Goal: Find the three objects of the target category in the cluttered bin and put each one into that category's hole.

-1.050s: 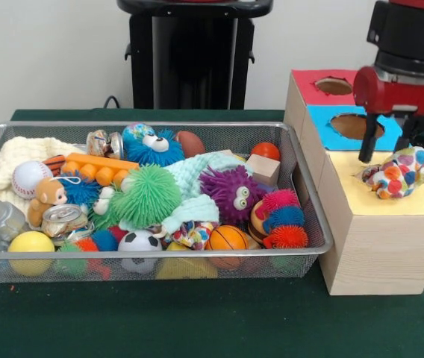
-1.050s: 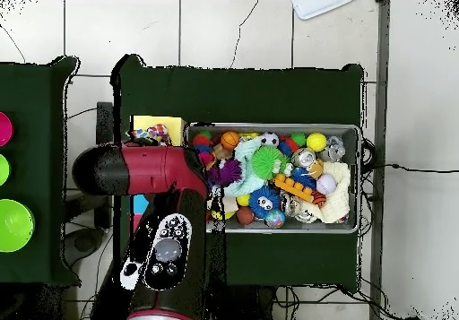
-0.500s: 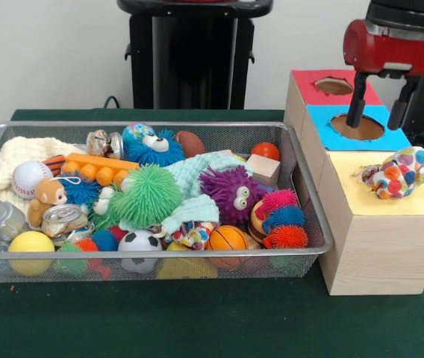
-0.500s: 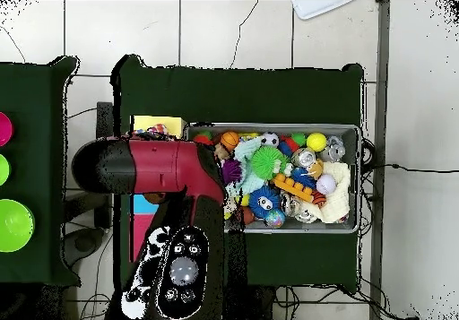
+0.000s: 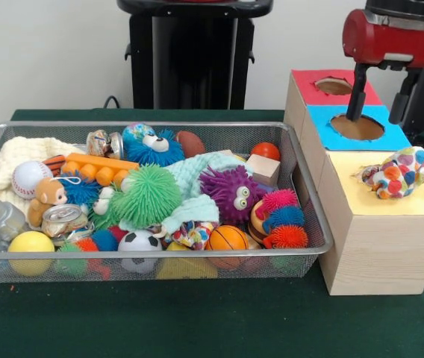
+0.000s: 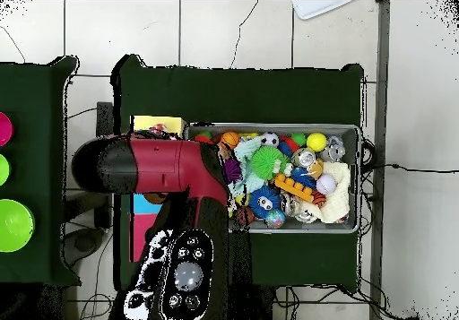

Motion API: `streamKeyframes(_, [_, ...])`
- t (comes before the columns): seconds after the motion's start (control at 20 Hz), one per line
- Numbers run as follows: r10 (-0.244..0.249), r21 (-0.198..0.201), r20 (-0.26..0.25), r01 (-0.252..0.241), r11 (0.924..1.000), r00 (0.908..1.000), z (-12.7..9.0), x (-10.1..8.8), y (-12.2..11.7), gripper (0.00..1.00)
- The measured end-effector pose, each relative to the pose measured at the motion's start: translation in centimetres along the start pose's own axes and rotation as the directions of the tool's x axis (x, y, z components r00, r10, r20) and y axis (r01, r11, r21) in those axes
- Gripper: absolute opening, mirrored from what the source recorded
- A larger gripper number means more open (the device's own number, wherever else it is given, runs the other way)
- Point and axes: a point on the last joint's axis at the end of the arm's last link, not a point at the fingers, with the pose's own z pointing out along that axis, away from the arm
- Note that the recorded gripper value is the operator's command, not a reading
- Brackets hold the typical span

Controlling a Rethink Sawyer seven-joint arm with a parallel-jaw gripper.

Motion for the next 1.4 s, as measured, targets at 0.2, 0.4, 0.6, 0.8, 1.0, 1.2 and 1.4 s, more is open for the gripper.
streamKeyframes(0.2, [0.007,-0.001,0.017,-0.007,1.0000,0.9998,-1.0,-0.5,-0.4,1.00])
streamKeyframes(0.4, [0.017,-0.004,0.041,-0.017,0.9998,0.9990,-2.3,-1.1,-1.0,1.00])
streamKeyframes(0.6, [0.026,-0.011,0.058,-0.025,0.9996,0.9980,-3.8,-1.7,-1.4,1.00])
streamKeyframes(0.8, [0.027,-0.018,0.061,-0.026,0.9995,0.9978,-4.6,-1.9,-1.3,1.00])
streamKeyframes(1.0, [0.031,-0.028,0.060,-0.030,0.9992,0.9977,-5.2,-2.1,-1.5,1.00])
streamKeyframes(1.2, [0.047,-0.036,0.060,-0.045,0.9984,0.9971,-5.3,-2.4,-2.5,1.00])
streamKeyframes(1.4, [0.080,-0.046,0.063,-0.077,0.9960,0.9948,-5.0,-3.1,-4.8,1.00])
